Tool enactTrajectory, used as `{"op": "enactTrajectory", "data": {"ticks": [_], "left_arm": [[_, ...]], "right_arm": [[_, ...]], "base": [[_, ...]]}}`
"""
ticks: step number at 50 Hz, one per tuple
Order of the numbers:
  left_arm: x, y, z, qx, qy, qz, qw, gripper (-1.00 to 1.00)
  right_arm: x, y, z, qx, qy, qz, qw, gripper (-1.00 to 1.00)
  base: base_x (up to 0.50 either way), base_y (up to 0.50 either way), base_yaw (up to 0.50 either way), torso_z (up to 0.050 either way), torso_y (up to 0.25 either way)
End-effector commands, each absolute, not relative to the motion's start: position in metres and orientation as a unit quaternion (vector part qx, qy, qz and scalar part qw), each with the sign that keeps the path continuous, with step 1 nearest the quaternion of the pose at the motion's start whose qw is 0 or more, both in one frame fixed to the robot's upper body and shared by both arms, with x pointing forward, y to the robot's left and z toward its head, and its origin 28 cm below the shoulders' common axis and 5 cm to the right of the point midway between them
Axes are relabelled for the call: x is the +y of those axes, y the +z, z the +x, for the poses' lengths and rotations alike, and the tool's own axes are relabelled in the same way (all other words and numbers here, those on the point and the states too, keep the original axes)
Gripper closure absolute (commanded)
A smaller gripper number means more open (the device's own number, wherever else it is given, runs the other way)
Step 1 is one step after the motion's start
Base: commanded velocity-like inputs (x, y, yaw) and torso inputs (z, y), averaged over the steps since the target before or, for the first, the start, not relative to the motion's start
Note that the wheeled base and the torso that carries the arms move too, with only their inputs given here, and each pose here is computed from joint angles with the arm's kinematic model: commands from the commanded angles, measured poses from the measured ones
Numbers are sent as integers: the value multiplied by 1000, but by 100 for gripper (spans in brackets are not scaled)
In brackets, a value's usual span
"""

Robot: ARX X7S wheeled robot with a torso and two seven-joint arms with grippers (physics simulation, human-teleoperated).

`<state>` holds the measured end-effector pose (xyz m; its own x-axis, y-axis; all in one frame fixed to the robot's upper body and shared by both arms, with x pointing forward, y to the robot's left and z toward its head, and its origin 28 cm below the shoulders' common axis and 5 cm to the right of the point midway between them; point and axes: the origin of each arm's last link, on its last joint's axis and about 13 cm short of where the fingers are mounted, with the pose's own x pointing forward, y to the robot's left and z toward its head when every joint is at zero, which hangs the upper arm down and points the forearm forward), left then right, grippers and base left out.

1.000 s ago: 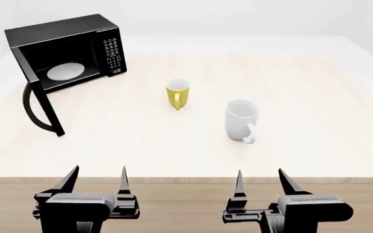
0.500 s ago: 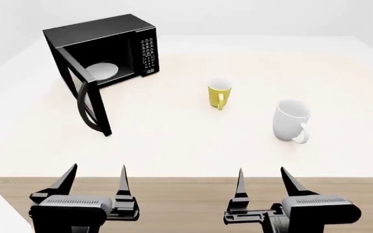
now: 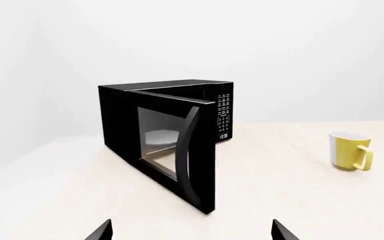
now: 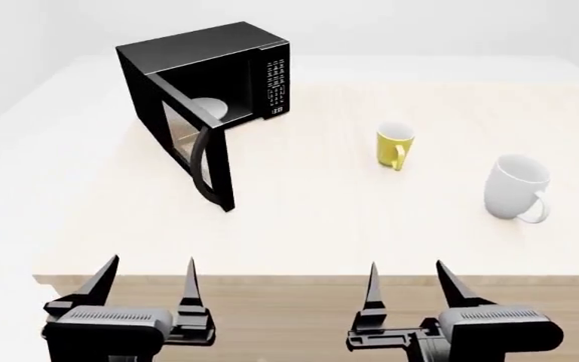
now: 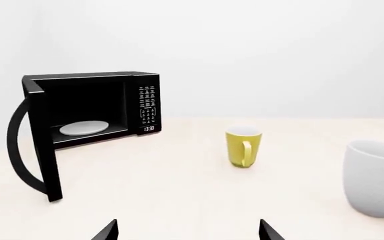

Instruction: Close the microwave.

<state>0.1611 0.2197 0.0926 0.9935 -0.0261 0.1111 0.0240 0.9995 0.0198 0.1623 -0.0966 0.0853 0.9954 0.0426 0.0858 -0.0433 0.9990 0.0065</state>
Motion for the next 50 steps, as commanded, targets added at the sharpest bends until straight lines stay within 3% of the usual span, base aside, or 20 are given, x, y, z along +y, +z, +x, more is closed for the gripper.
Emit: {"op": "enactTrajectory", "data": {"ticks": [1, 19, 37, 50], "left_arm": [[220, 94, 162, -57, -15, 8, 998, -100], [221, 96, 161, -62, -14, 6, 998, -100], [220, 96, 161, -61, -16, 6, 998, -100], [222, 95, 161, -61, -17, 5, 998, -100]], "right_arm": [[-96, 87, 164, -51, 21, 3, 998, -100], [-98, 93, 159, -72, 34, 26, 997, -100], [-99, 95, 159, -74, 27, 27, 996, -100], [-99, 97, 157, -88, 47, 42, 994, -100]], "base": [[0, 0, 0, 0, 0], [0, 0, 0, 0, 0], [33, 495, 0, 0, 0], [94, 0, 0, 0, 0]]}}
